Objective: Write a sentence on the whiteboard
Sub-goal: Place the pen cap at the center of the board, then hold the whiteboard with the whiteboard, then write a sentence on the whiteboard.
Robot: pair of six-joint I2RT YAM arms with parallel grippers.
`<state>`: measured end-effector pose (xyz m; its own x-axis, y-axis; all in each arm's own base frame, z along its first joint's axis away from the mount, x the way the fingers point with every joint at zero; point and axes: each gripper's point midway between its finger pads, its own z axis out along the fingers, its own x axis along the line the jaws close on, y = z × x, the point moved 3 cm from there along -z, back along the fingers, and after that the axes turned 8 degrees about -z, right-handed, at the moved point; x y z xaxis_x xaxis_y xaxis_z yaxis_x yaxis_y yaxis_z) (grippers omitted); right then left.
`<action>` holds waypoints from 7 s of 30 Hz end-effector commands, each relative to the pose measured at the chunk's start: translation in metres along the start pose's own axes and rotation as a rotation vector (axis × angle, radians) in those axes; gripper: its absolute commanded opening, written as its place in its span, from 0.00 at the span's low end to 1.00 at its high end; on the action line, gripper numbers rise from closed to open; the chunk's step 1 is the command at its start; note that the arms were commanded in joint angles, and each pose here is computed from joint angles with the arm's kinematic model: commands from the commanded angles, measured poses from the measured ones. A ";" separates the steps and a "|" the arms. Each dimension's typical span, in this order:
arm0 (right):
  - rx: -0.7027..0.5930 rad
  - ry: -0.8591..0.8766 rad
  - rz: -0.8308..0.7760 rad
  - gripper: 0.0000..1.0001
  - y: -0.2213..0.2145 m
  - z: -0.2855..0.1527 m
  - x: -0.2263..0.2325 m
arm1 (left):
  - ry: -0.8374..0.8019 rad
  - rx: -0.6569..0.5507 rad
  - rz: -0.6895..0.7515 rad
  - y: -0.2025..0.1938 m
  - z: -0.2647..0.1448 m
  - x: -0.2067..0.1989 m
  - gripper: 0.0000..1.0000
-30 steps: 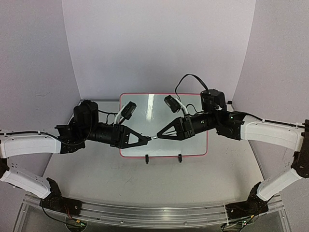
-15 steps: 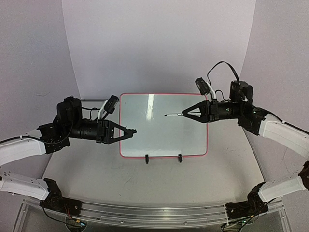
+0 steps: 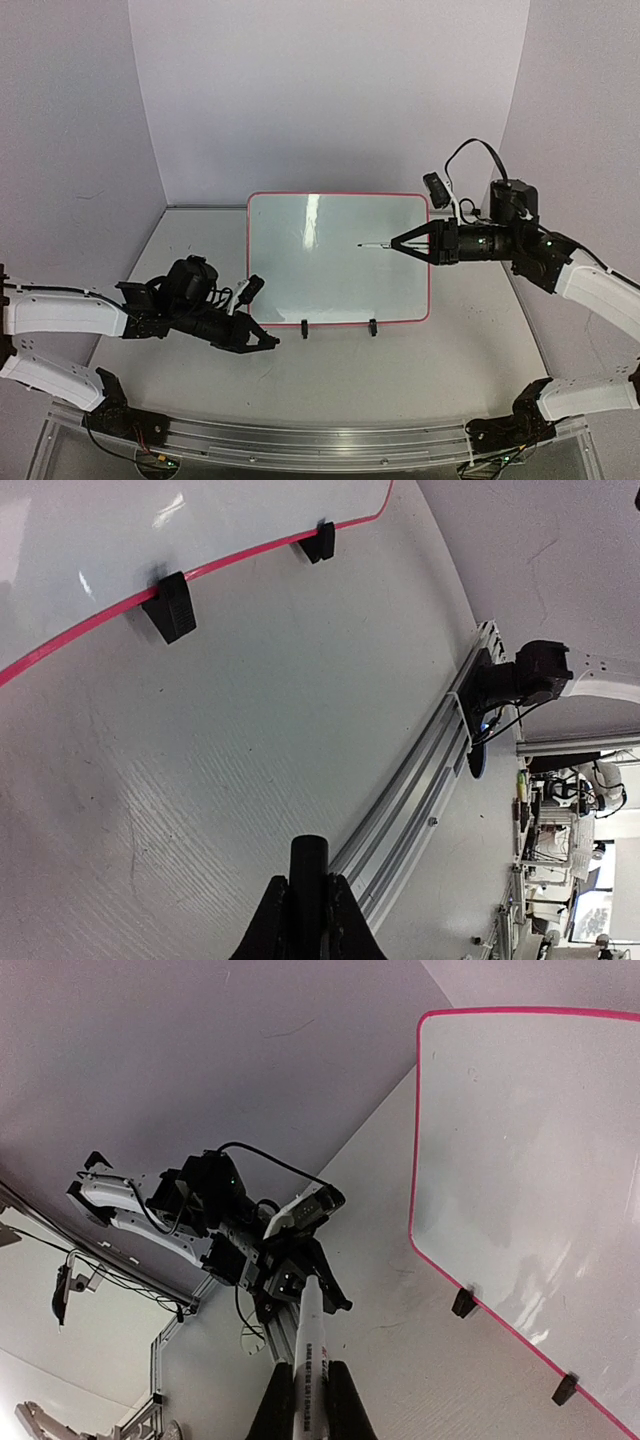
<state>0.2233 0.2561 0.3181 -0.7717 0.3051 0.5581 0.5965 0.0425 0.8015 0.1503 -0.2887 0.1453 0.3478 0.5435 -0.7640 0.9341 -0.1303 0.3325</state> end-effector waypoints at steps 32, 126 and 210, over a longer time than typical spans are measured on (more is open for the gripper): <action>0.009 -0.264 -0.016 0.00 -0.020 -0.001 -0.037 | 0.308 -0.004 -0.141 -0.018 0.011 0.065 0.67; -0.189 -0.221 -0.142 0.00 0.016 0.129 -0.014 | -0.109 -0.248 0.506 0.206 -0.078 0.059 0.00; -0.246 -0.269 -0.263 0.00 0.045 0.217 -0.032 | -0.066 -0.206 0.552 0.205 -0.075 0.057 0.00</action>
<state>0.3198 0.4565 0.2485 -0.7801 0.5310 0.3308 0.3747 -0.0270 0.9268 0.3530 -0.2196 0.2122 0.7476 0.3553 -0.5612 0.6414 -0.1670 0.7488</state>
